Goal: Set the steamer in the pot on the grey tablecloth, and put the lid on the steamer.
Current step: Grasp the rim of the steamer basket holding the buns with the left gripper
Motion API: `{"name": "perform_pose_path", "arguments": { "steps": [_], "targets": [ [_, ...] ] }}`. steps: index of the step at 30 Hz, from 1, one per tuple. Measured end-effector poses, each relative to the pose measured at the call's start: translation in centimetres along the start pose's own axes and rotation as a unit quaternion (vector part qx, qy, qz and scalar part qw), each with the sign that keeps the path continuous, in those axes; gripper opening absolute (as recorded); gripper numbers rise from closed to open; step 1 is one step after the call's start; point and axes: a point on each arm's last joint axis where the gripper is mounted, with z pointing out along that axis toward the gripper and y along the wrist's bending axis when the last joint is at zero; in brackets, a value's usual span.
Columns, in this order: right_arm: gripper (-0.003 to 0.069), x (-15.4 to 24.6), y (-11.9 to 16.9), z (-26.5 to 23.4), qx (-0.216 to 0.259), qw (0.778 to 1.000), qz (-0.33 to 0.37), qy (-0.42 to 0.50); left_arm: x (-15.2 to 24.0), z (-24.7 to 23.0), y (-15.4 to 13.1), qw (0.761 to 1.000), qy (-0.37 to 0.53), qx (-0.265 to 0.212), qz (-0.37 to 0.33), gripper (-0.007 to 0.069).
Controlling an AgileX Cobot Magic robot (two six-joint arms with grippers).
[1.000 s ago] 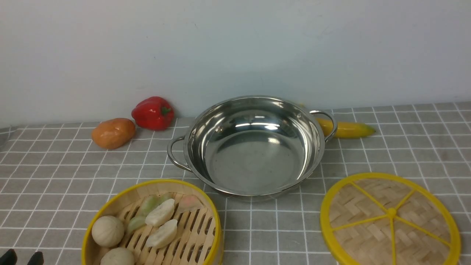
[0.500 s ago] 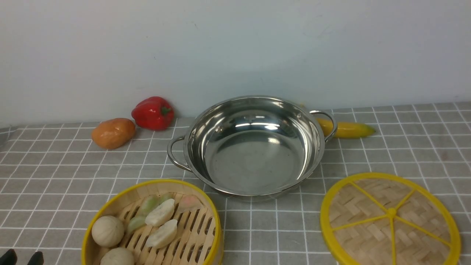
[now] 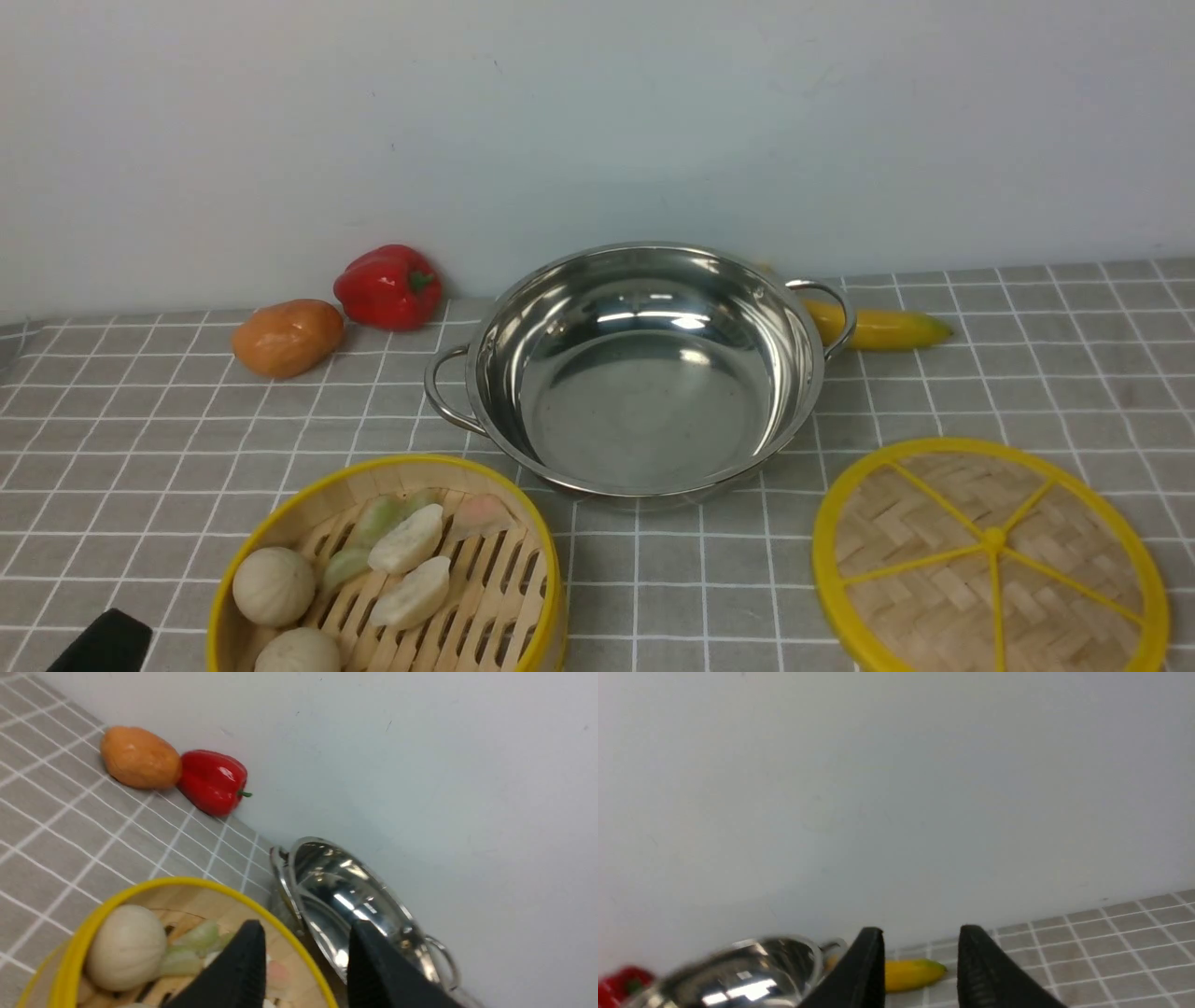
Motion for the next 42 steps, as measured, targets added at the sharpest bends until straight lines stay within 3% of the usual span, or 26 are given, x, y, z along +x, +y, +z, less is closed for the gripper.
{"name": "perform_pose_path", "arguments": {
  "steps": [3,7,14,18,20,24,27,29,32,37,39,40,42],
  "targets": [
    [0.0242,-0.7,0.3,0.0,-0.020,0.996,0.079,-0.038,-0.1,0.0,0.0,1.000,-0.005,0.003,-0.016,0.0243],
    [0.0242,-1.4,0.6,-0.1,-0.041,0.989,0.124,-0.073,-0.3,0.0,0.0,1.000,-0.015,0.002,-0.018,0.0243],
    [0.0242,-2.2,0.9,-0.3,-0.066,0.981,0.141,-0.112,-0.8,0.0,0.1,0.999,-0.047,-0.002,-0.024,0.0243],
    [0.0242,-3.8,1.6,-1.0,-0.124,0.961,0.146,-0.199,-3.1,-0.6,-0.5,0.989,-0.143,-0.001,-0.032,0.0243],
    [0.0242,-5.5,2.4,-2.3,-0.192,0.924,0.151,-0.296,-6.7,-2.2,-2.7,0.963,-0.267,0.020,-0.014,0.0243],
    [0.0242,-6.7,3.0,-3.8,-0.249,0.880,0.146,-0.379,-10.6,-5.2,-6.2,0.911,-0.404,0.058,0.058,0.0243],
    [0.0242,-6.8,3.0,-4.0,-0.256,0.873,0.145,-0.389,-11.7,-6.6,-8.0,0.887,-0.443,0.080,0.105,0.0243],
    [0.0242,-6.8,3.1,-3.9,-0.254,0.877,0.143,-0.383,-12.9,-7.7,-10.5,0.867,-0.454,0.100,0.178,0.0243],
    [0.0242,-7.4,3.5,-3.5,-0.243,0.892,0.133,-0.357,-13.8,-7.6,-13.4,0.867,-0.397,0.095,0.284,0.0243],
    [0.0242,-9.4,5.2,-3.1,-0.223,0.927,0.057,-0.297,-14.8,-3.6,-15.2,0.908,-0.166,0.008,0.385,0.0243],
    [0.0242,-10.3,6.1,-2.8,-0.200,0.947,-0.014,-0.253,-15.3,-0.8,-14.7,0.917,-0.007,-0.082,0.390,0.0243],
    [0.0242,-10.5,6.2,-2.7,-0.191,0.951,-0.029,-0.241,-15.4,-0.4,-14.5,0.919,0.011,-0.097,0.383,0.0243],
    [0.0242,-11.3,6.3,-1.4,-0.146,0.971,-0.058,-0.179,-16.3,1.9,-13.5,0.909,0.102,-0.190,0.356,0.0243]
  ]
}}
